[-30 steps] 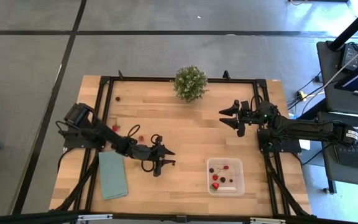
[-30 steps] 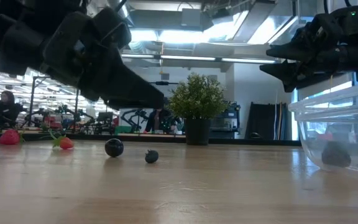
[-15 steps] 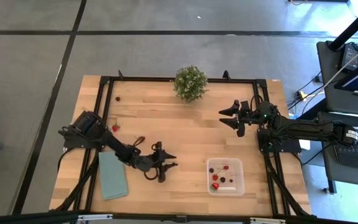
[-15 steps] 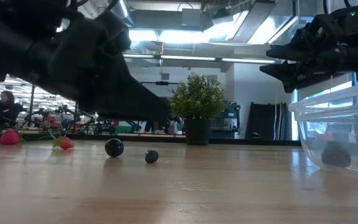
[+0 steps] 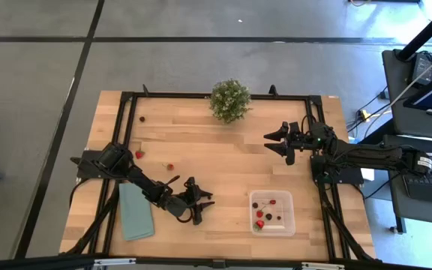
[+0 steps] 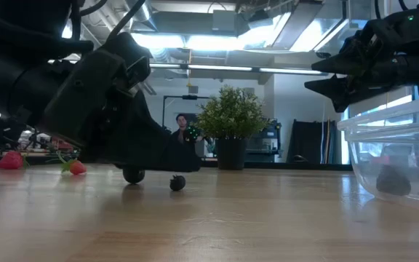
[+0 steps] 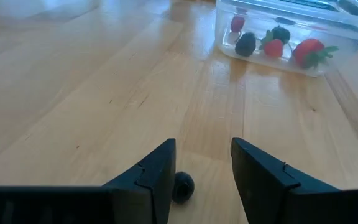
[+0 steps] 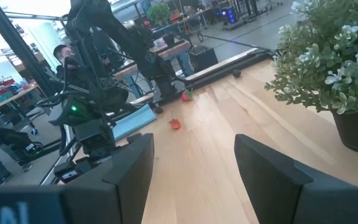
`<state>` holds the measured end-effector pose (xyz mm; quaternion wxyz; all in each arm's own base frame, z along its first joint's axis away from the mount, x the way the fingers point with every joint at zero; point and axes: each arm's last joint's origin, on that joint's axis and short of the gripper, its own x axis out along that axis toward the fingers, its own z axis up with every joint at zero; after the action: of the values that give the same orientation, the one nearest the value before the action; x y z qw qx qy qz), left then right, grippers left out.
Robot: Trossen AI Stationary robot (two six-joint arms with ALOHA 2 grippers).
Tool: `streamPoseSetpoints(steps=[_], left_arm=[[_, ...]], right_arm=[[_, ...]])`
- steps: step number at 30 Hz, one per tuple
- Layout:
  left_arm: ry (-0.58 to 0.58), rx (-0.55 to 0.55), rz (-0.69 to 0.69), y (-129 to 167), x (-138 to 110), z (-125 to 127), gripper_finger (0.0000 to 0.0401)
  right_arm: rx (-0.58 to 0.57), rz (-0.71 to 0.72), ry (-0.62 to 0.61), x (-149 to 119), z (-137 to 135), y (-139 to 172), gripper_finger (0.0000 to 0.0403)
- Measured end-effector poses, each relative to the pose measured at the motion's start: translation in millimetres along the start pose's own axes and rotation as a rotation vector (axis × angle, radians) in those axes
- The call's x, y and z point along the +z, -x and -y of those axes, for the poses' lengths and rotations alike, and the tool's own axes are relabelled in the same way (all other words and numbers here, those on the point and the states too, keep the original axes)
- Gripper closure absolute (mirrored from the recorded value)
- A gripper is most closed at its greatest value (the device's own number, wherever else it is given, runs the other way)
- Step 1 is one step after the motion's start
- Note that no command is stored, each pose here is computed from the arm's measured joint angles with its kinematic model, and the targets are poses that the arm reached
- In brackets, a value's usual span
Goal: Pick and placing Produce into tupperware
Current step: Put the blueberry into the bin
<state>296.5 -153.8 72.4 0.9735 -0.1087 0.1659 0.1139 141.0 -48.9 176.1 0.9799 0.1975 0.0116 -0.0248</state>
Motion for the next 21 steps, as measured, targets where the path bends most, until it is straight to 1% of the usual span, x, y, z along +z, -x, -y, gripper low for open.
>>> streamPoseSetpoints(steps=[4,12,15,21], left_arm=[[-0.037,0.036,-0.038,0.2,-5.0,-3.4,0.0254],[-0.055,0.057,-0.069,0.4,-8.5,-5.6,0.0254],[-0.047,0.066,-0.083,0.1,-8.7,-6.7,0.0254],[-0.009,0.049,-0.071,-0.2,-7.3,-5.9,0.0254]], right_arm=[[0.0,-0.001,-0.001,-0.1,0.0,0.0,0.0176],[0.0,-0.001,-0.003,-0.1,0.0,0.0,0.0176],[0.0,-0.001,-0.003,-0.1,0.0,0.0,0.0176],[0.001,-0.001,-0.001,-0.1,0.0,0.0,0.0176]])
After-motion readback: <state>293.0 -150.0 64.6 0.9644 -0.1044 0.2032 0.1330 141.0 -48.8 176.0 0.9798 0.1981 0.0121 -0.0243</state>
